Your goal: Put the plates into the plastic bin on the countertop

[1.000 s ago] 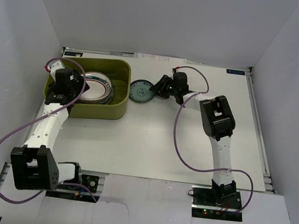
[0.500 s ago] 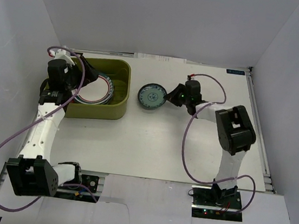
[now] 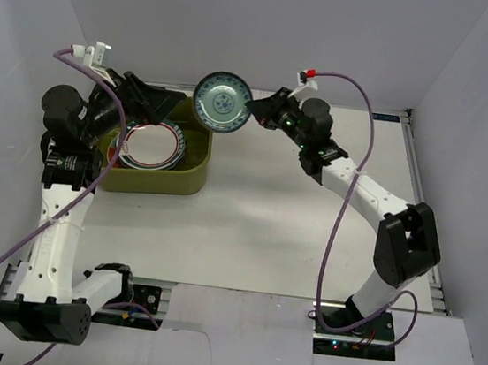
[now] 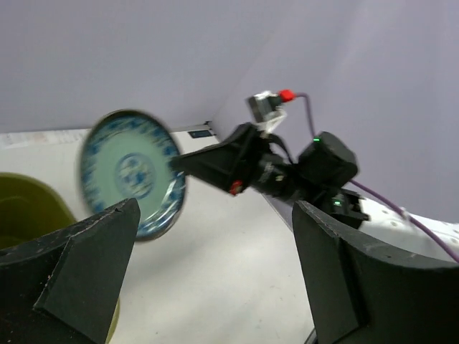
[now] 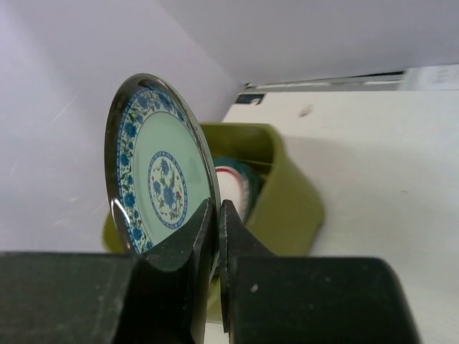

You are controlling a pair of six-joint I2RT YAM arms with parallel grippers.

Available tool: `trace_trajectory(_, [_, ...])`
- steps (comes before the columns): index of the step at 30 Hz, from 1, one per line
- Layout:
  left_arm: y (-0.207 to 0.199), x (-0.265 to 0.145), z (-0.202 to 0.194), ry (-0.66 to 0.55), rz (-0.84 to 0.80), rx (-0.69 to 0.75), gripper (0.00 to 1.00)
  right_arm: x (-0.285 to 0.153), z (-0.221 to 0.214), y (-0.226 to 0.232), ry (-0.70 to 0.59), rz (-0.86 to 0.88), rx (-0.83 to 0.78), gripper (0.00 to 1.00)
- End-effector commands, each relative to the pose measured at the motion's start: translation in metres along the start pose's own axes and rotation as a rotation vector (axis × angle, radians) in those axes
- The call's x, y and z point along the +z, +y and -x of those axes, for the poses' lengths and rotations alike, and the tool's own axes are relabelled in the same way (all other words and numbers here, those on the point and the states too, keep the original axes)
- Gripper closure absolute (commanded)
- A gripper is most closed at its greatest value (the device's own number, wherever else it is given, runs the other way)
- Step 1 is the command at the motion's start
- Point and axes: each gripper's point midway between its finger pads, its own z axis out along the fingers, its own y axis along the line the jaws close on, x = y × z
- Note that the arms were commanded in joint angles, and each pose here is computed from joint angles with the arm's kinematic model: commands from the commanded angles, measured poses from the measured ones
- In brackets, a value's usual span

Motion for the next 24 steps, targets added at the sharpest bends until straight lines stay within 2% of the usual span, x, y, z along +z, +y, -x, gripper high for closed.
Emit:
trace_trajectory(1, [-0.044,-0.006,0.014,0.002,-0.141,0.064,0.02,0.030,-0.035,0.040,0.061,0.080,-0.028,0.92])
trace_trajectory(2, [-0.047,-0.006,0.015,-0.001,-0.145,0.069,0.02,0.039,-0.032,0.056,0.053,0.110,-0.027,0.92])
trace_trajectory(4, [-0.055,-0.002,0.010,0.013,-0.174,0.075,0.02,0.055,-0.062,0.066,0.109,0.125,-0.019,0.92])
trace_trajectory(6, [-0.059,0.001,0.008,0.019,-0.188,0.083,0.02,0.068,-0.068,0.088,0.116,0.149,-0.023,0.92])
trace_trajectory(8, [-0.055,0.007,0.005,0.022,-0.177,0.092,0.02,0.086,-0.092,0.081,0.145,0.117,-0.025,0.92])
trace_trajectory(9, [-0.055,0.010,0.002,0.031,-0.175,0.090,0.02,0.092,-0.089,0.095,0.132,0.138,-0.022,0.92])
trace_trajectory(10, [-0.052,0.012,0.001,0.027,-0.157,0.091,0.02,0.102,-0.108,0.084,0.161,0.108,-0.016,0.92])
trace_trajectory(18, [-0.048,0.015,-0.007,0.036,-0.121,0.098,0.02,0.147,-0.152,0.087,0.226,0.076,-0.002,0.92])
trace_trajectory(19, [-0.047,0.014,-0.007,0.031,-0.113,0.098,0.02,0.152,-0.159,0.085,0.233,0.074,-0.004,0.89])
trace_trajectory(23, [-0.045,0.008,-0.006,0.009,-0.087,0.093,0.02,0.153,-0.176,0.077,0.268,0.052,-0.006,0.57])
trace_trajectory(24, [-0.045,0.007,-0.004,-0.001,-0.078,0.093,0.02,0.152,-0.172,0.080,0.265,0.055,-0.009,0.54])
